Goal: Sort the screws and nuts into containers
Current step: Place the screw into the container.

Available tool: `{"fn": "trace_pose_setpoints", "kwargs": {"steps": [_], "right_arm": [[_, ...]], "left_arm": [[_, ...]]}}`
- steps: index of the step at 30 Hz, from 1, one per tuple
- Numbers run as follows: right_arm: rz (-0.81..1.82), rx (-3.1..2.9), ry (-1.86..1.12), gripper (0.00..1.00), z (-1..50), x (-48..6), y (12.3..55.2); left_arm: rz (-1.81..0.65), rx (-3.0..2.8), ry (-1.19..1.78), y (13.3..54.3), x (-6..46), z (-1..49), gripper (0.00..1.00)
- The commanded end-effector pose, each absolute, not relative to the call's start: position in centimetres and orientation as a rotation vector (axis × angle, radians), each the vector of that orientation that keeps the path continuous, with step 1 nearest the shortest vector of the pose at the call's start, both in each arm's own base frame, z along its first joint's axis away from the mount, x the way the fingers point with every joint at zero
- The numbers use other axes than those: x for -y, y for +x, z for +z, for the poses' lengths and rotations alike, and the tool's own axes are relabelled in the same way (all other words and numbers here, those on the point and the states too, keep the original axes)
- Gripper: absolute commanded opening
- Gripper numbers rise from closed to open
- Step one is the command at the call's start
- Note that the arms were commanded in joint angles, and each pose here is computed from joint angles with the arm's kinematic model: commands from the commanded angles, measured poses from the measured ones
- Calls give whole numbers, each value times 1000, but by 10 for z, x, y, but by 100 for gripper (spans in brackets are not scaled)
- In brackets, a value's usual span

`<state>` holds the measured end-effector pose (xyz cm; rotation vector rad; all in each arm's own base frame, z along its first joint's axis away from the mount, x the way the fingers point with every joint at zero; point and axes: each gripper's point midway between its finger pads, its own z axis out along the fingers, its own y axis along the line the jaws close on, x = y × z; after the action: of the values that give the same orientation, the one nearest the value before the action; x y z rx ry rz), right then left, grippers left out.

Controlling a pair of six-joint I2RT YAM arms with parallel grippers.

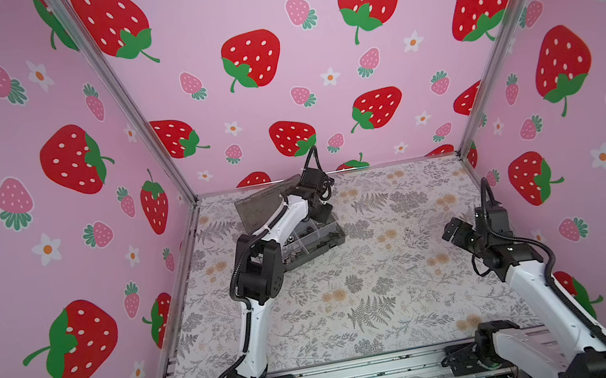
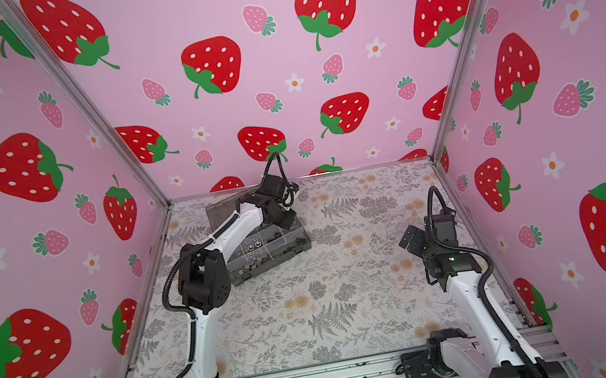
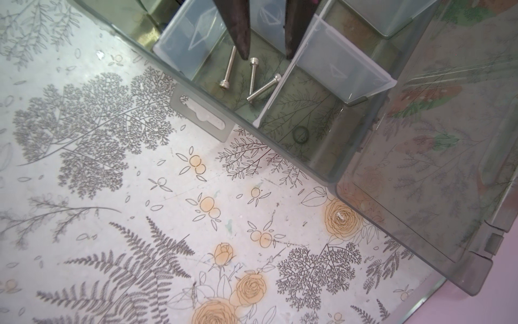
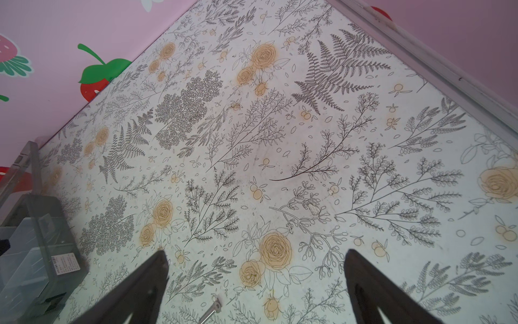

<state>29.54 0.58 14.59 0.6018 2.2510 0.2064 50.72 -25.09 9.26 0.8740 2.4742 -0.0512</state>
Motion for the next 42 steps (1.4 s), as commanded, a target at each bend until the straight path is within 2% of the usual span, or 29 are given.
{"fn": "trace_pose_setpoints", "kwargs": {"steps": [1,6,11,13,14,15,16,20,29,35,42], "right_arm": [[175,-2290,590,100,135,-10,290],[167,-2340,538,100,124,-30,289],[162,-2396,479,93,109,-55,286],[170,-2422,458,90,102,-66,283],[180,-2437,447,88,97,-73,282],[187,-2450,439,87,94,-78,281],[190,-2467,428,85,88,-84,280],[144,-2539,420,81,65,-95,273],[107,-2613,417,64,42,-112,271],[98,-2653,441,61,29,-119,265],[97,-2676,448,60,22,-122,258]], "left_arm": [[-96,-2440,825,499,253,129,27],[-129,-2401,678,490,245,156,43],[-145,-2367,497,474,229,185,60],[-164,-2353,434,465,222,194,69],[-177,-2344,399,458,218,199,79],[-187,-2336,370,453,215,202,84],[-194,-2328,329,447,210,206,86],[-251,-2324,195,418,194,210,88],[-259,-2296,-53,355,144,203,90],[-302,-2269,-129,324,128,198,89],[-358,-2283,-167,310,126,189,89]]}}
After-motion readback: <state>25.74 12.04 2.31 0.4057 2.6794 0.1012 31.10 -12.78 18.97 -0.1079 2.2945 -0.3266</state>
